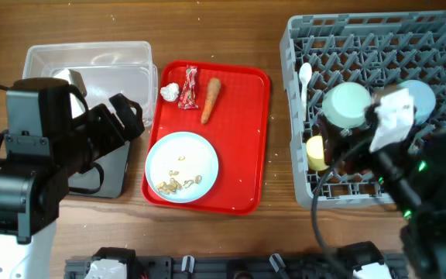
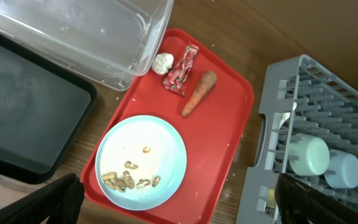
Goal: Sort waste into correct bins and load items into the dishwasher rack
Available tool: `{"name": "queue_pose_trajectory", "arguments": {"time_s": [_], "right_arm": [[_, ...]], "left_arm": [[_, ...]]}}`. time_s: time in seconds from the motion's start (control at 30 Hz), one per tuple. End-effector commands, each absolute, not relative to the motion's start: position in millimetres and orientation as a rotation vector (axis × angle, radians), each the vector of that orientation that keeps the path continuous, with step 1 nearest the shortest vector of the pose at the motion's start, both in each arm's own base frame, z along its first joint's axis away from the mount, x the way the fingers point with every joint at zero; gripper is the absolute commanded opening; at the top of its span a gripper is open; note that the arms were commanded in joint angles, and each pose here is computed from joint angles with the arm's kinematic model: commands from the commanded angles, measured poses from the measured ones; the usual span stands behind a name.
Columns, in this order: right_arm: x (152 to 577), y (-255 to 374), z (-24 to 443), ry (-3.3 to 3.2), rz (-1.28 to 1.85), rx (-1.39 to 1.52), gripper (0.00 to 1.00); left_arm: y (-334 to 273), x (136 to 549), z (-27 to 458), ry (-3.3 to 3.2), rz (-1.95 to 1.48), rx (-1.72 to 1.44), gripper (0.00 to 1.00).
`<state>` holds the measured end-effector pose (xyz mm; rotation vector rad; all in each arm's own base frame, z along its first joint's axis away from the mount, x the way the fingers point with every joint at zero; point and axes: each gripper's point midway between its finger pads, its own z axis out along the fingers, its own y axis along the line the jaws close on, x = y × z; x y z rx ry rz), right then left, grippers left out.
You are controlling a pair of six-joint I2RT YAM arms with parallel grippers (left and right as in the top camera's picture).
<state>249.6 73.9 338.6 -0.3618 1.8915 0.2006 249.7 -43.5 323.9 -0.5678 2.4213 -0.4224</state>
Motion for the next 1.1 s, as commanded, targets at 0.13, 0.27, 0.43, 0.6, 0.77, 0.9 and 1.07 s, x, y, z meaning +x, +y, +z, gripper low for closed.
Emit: {"name": "queue_pose_trajectory", "arguments": {"time_s": [0.13,0.27,0.43,0.6,0.77,0.9,1.07], "right_arm": [[217,64,247,1.797,0.206,-0.310,1.00],[217,54,198,1.797,0.243,-0.152,1.00],[233,54,168,1.686,0.280,-0.086,1.00],[239,55,177,1.587,0.289,-0.084,1.00],[240,58,176,1.573,0.300,-0.091,1.00],[240,58,175,1.575,0.300,-0.092,1.00],[240,58,175,1.575,0.300,-0.092,1.00]], "left_arm": [[-41,251,326,2.412,-0.418,-0.573,1.00],[-41,251,326,2.412,-0.418,-0.573,1.00],[-41,251,326,2.412,-0.418,-0.573,1.00],[-41,251,326,2.412,-0.418,-0.573,1.00],[-41,251,326,2.412,-0.418,-0.573,1.00],[-41,251,326,2.412,-0.418,-0.573,1.00],[-41,251,326,2.412,-0.418,-0.573,1.00]]}}
